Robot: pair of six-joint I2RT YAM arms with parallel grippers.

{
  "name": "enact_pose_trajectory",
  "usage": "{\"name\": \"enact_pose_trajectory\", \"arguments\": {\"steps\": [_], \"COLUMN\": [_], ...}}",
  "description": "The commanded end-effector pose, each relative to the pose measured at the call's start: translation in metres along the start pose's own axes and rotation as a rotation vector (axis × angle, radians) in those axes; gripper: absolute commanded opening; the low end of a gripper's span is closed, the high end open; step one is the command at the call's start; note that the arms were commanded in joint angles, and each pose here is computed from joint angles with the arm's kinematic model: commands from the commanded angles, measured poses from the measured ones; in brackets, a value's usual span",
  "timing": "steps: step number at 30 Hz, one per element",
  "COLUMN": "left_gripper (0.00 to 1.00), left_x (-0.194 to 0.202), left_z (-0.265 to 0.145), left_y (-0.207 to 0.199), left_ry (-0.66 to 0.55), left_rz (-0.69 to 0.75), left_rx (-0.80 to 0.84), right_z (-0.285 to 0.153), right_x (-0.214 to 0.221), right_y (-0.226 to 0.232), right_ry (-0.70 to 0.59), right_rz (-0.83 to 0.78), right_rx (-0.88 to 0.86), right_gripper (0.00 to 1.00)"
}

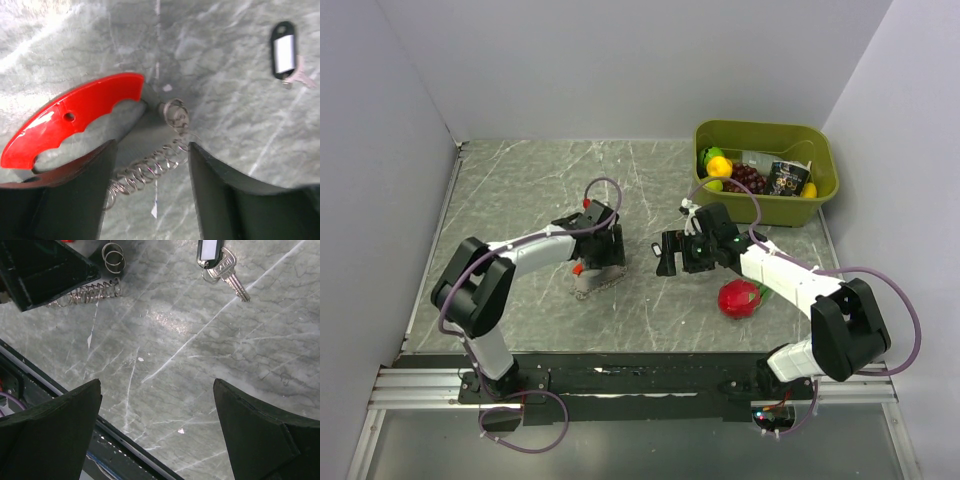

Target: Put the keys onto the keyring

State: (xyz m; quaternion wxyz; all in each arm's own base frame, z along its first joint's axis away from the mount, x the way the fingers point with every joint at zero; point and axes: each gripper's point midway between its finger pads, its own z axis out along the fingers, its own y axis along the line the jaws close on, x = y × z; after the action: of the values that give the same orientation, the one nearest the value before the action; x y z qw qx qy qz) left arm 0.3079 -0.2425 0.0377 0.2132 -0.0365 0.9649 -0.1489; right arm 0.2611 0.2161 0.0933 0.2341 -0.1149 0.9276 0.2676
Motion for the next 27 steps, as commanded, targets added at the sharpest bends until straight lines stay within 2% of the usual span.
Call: {"name": "enact_pose_trajectory", "arguments": {"steps": [1,3,9,18,22,27], "left_gripper": [0.74,0.79,0.82,0.88,0.89,0.88], "left_x": [-0.037,-0.048,-0.053,-0.056,-0.049,-0.034], "left_z": [-0.040,-0.049,-0.068,-0.101,-0.107,-0.096], "left_y": [-0.035,-0.032,0.002,0.114,0.131,0.138], "left_ry": [-0.105,-0.153,-0.181,-0.237,-0.230,-0.180], "left_rz": [-0.010,-0.013,-0.078,-0.335,-0.379,-0.391], "left_rx": [0.115,0.096,0.090,0.123,0.141,0.118], "right_z": [-0.008,-0.009,-0.006,0.000,0.004,0.014], "right_x": [-0.025,-0.024,-0.021,-0.020,-0.019,-0.028], "right_y": [0.015,0.014,0.016,0.023,0.025,0.033], "right_ry": [-0.067,-0.068,-0.060,-0.044,-0.033,-0.028], "right_rz": [-0.043,-0.040,-0.036,-0.050,-0.054,-0.045], "right_rx": [-0.034,-0.033,-0.045,-0.063,-0.067,-0.077], "right_gripper": [1.00,1.00,1.00,1.00,1.00,1.00]}}
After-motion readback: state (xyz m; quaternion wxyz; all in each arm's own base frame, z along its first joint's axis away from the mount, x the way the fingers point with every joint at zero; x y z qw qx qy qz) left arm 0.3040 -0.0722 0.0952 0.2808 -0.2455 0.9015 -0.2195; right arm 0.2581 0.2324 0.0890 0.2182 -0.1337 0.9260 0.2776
